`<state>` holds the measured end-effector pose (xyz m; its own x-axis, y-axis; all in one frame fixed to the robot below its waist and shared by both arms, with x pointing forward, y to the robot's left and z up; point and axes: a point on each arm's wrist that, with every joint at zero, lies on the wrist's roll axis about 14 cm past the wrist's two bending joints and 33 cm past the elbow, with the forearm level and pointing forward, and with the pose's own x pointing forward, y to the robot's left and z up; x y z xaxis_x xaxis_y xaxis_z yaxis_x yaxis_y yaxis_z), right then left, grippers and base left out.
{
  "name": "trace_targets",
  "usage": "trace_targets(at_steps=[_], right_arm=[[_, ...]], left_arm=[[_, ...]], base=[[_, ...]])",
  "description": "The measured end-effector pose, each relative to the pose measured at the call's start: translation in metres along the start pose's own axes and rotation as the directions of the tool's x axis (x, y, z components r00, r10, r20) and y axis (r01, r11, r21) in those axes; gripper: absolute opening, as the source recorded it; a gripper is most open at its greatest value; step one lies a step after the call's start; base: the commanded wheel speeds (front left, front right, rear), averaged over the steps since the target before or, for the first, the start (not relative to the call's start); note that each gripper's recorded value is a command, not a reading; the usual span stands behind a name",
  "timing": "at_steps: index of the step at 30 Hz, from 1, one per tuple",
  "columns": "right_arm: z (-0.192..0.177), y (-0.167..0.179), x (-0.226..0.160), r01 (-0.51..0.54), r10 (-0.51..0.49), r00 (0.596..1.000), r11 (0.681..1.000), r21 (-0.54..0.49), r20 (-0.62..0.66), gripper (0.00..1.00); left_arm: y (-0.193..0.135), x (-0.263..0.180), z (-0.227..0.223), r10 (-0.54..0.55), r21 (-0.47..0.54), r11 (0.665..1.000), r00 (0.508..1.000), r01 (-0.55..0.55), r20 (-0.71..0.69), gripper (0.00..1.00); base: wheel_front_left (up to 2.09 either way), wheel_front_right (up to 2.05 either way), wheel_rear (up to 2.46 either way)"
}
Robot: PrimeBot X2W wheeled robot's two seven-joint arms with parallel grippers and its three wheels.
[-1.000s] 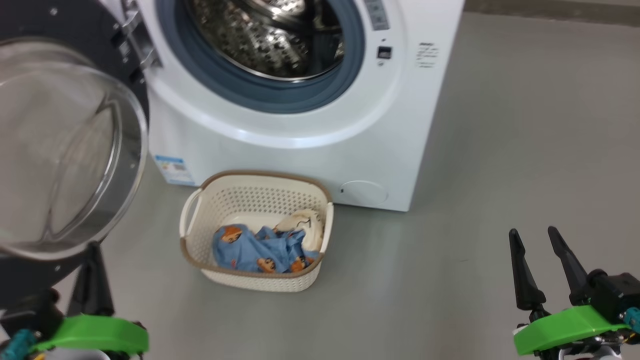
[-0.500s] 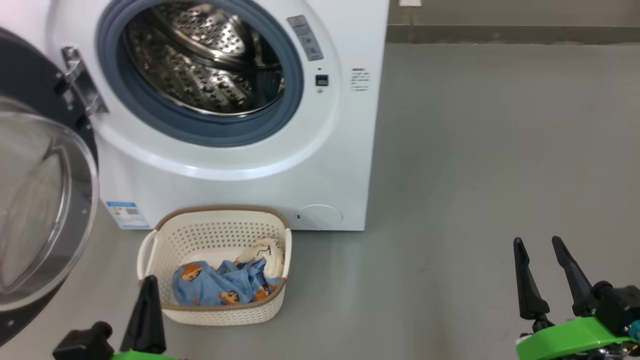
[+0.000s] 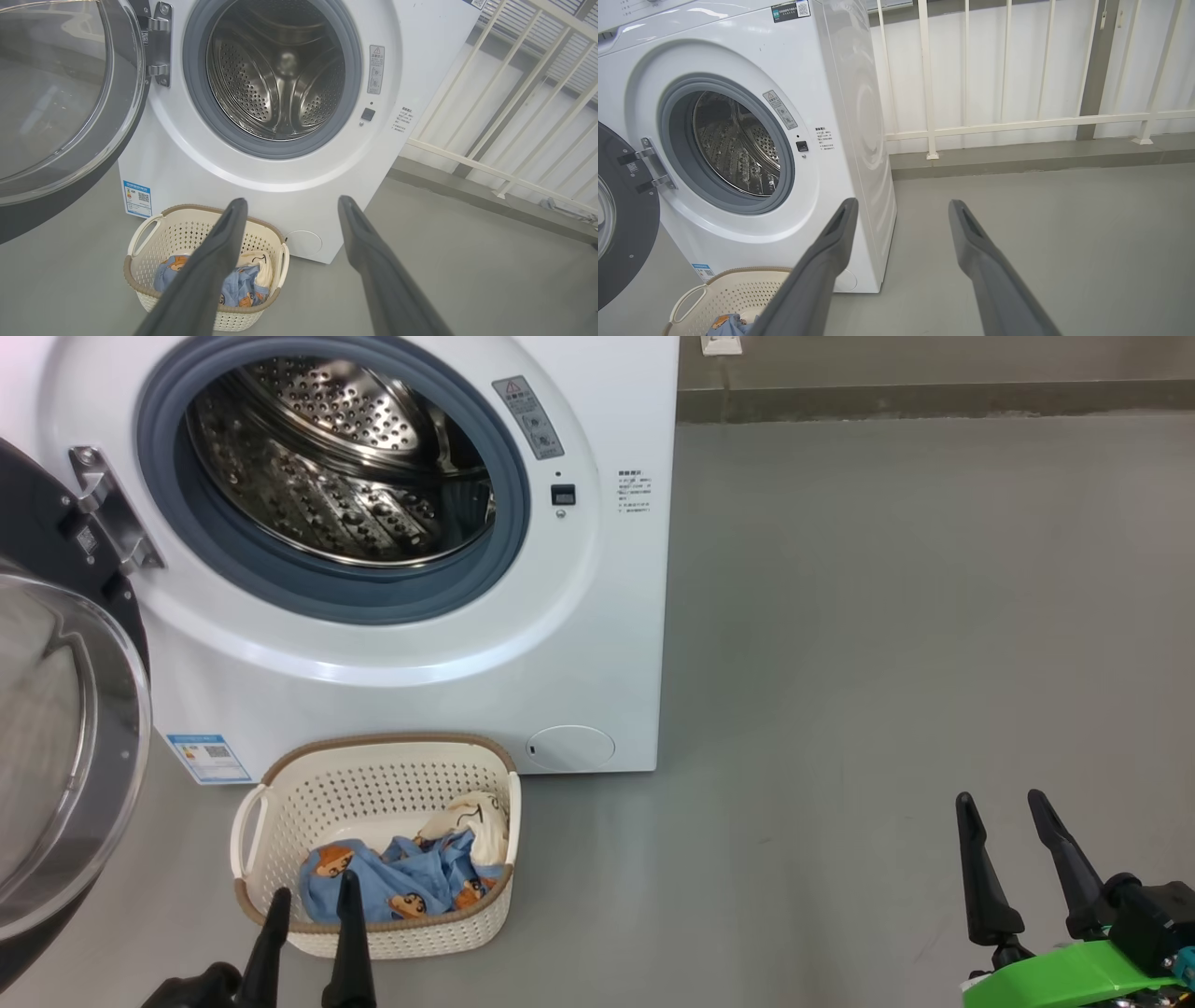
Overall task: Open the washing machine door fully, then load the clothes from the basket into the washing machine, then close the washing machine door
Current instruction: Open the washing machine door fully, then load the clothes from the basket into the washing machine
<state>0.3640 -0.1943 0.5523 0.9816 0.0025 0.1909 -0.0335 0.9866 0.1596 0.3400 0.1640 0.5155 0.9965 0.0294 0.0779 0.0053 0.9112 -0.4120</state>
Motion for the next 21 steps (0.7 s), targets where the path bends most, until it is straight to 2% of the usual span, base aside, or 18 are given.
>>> trace_targets(at_steps=[21], right_arm=[[0.000,0.005,0.001,-0.015,0.015,1.000,1.000,0.004,0.000,1.00]], left_arm=[[0.004,-0.004,-0.011,0.008,0.004,1.000,1.000,-0.008,-0.020,1.00]], base=[[0.00,0.00,0.00]])
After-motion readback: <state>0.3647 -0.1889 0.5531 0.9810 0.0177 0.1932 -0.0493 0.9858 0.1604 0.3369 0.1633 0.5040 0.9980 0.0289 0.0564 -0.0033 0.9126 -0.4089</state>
